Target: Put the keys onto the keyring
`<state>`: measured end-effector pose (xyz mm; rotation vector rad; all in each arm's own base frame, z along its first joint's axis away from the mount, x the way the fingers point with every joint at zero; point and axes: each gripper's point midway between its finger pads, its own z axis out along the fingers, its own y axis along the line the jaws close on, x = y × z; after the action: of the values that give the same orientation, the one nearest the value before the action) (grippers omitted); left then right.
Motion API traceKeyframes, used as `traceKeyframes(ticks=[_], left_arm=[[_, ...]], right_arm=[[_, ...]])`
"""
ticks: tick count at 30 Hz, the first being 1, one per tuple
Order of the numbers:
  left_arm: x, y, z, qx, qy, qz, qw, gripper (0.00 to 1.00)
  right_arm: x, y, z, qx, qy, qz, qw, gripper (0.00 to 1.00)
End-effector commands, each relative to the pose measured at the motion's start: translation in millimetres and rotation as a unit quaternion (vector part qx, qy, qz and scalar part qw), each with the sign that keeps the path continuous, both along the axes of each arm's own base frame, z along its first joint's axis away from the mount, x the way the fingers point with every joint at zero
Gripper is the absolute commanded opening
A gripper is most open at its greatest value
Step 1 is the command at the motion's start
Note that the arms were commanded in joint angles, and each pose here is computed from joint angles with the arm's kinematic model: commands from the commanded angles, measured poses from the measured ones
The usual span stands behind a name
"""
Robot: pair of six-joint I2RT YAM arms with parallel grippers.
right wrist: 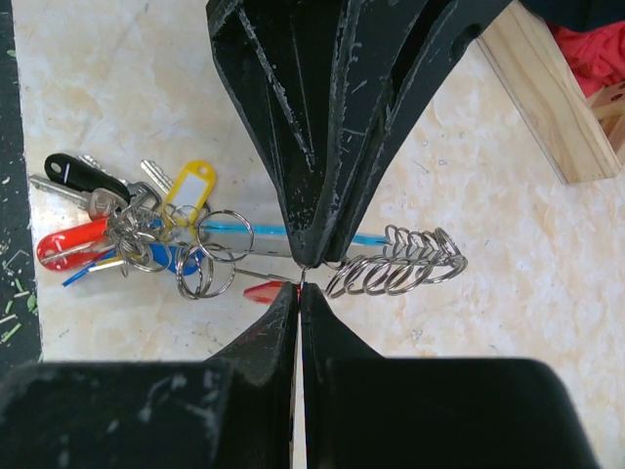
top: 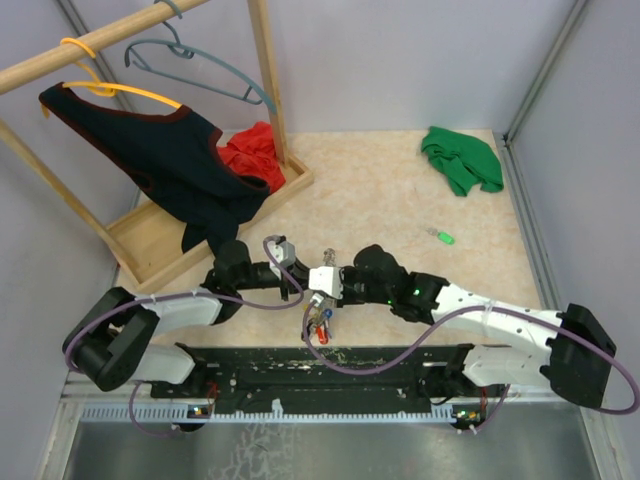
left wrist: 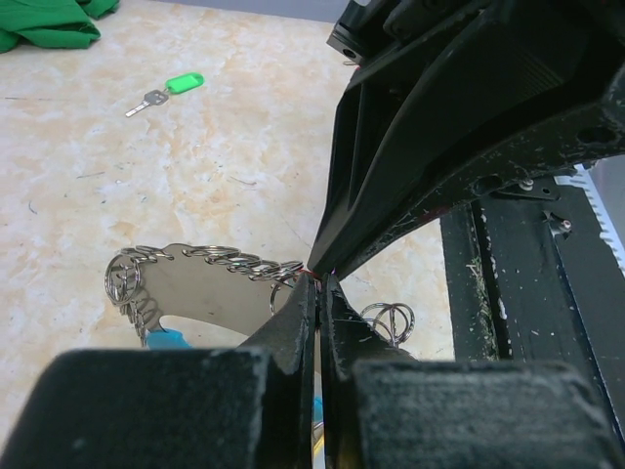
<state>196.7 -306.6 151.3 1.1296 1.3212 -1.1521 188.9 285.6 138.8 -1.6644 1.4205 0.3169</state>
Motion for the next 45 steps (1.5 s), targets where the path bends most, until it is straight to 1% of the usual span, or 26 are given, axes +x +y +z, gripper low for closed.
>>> traceKeyframes(ticks=[1,4,9,13,17,18,23,29,33,35,45], left_arm=[[4,5,-1,-0.007,0.011,0.028,1.000,0.00],[5,5,1,-0.011,0.013,0.032,0.999,0.00],[4,6,2,-0.021,0.018,0.033,0.999,0.00],[4,6,4,-0.032,0.018,0.039,0.999,0.00],[5,8,6,-0.038,0.014,0.047,0.998,0.00],[7,9,6,-0.038,0.011,0.052,0.998,0.02],[10,15,9,-0.032,-0.010,0.073,0.997,0.24],[3,19,2,-0.014,-0.026,0.062,0.998,0.37],[2,18,4,-0.008,-0.043,0.049,0.998,0.42],[3,16,6,-0.007,-0.045,0.044,0.998,0.43],[3,3,13,-0.013,-0.034,0.010,0.999,0.41]], right_arm=[[-6,3,-6,0.022,0.014,-0.009,1.000,0.00],[-6,9,-13,0.029,0.016,-0.004,0.999,0.00],[-3,18,-10,0.059,0.004,0.002,0.998,0.00],[-1,21,-9,0.055,0.001,0.005,0.998,0.00],[11,15,6,0.049,-0.033,-0.014,0.998,0.00],[13,15,11,0.046,-0.041,-0.015,0.998,0.00],[19,14,32,0.022,-0.062,-0.007,0.998,0.00],[20,15,44,0.001,-0.071,0.009,0.997,0.00],[18,15,51,-0.009,-0.070,0.021,0.997,0.00],[18,16,54,-0.011,-0.071,0.025,0.997,0.00],[15,20,55,-0.016,-0.064,0.040,0.997,0.00]])
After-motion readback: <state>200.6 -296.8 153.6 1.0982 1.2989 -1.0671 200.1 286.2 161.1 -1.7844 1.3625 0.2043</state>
